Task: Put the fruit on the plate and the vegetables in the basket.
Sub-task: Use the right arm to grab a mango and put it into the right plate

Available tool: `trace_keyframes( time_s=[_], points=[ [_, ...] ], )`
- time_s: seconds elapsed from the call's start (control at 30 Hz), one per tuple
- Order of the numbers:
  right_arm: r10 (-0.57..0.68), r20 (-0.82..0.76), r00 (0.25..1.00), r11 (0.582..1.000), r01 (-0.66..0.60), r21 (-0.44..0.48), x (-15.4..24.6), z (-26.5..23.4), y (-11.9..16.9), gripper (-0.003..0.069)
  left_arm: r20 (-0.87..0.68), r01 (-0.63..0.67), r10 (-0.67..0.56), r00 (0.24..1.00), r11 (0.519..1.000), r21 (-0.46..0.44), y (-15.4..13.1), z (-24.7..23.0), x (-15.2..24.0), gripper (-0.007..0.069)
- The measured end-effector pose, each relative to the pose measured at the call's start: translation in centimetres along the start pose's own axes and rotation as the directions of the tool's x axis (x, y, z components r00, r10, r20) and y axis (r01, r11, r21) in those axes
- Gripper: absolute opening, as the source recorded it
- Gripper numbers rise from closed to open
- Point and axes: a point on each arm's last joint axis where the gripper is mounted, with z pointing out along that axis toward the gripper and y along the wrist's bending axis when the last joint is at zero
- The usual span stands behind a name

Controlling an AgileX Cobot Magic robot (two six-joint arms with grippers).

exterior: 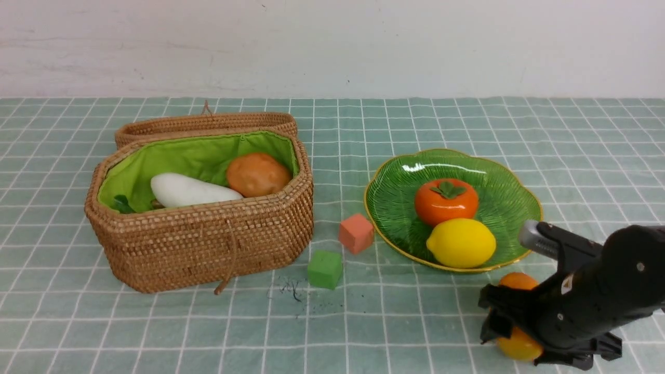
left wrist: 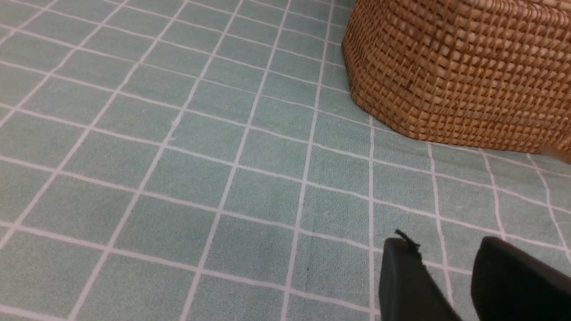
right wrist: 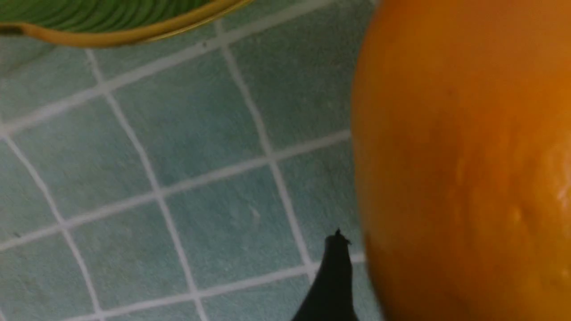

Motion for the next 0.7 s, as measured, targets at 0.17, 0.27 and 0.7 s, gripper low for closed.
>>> trace_keyframes(
  time_s=[0.17, 0.27, 0.7],
  points=[
    [-0.043, 0.002, 0.999, 0.999, 0.043, 0.001, 0.0, 0.1, 0.0, 0.0534, 0.0, 0.0, 0.0, 1.0, 1.0, 0.0, 0.0, 0.0, 0.0, 0.0228],
    [-0.087, -0.005, 0.996, 0.996, 0.087, 0.002, 0.2, -0.3, -0.1, 0.0484, 0.0, 0.0, 0.0, 1.0, 1.0, 0.0, 0.0, 0.0, 0.0, 0.0231],
    [-0.268, 0.157, 0.951, 0.958, 0.28, -0.06, -2.6, -9.3, 3.3, 0.0485, 0.0, 0.0, 0.0, 1.0, 1.0, 0.0, 0.0, 0.0, 0.0, 0.0235]
  ],
)
